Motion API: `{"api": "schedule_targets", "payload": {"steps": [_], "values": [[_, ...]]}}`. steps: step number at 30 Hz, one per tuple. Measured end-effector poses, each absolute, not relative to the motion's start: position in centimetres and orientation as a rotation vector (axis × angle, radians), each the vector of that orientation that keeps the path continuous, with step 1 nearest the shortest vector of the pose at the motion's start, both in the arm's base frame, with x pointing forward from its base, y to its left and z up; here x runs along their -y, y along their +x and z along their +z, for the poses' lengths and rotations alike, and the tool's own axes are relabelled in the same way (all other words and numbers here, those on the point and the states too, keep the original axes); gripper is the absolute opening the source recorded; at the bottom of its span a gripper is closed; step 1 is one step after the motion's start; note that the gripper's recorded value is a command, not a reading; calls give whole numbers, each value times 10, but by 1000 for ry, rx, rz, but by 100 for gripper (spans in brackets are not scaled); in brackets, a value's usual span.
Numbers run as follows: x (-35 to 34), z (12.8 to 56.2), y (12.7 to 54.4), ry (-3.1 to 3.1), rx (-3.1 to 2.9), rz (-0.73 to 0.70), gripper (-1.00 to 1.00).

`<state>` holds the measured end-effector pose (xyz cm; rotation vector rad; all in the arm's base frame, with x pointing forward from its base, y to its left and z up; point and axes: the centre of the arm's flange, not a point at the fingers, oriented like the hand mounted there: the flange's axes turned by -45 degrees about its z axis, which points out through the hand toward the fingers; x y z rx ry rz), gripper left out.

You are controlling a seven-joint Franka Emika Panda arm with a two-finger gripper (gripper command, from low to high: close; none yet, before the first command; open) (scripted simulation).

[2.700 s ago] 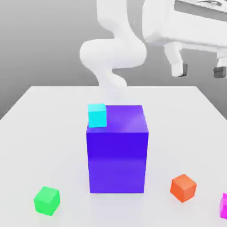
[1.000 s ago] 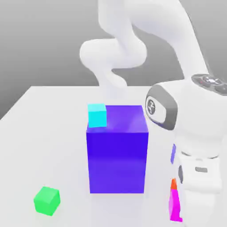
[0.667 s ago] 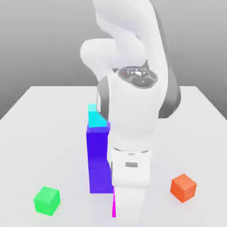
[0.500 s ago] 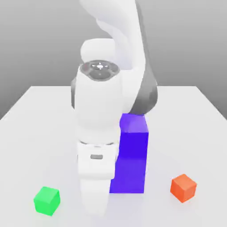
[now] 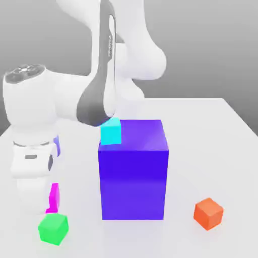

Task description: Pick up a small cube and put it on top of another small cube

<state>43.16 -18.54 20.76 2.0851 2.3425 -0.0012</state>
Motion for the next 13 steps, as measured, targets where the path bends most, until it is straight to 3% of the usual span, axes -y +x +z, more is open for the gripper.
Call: {"api": "schedule_targets", "payload": {"steps": [2,3,9,13], "values": [[186,189,430,2089,-2343,-1,-100],[185,182,429,2092,-2344,-1,100],[185,178,429,2092,-2343,-1,100],[186,204,432,2084,-2341,0,100]]}}
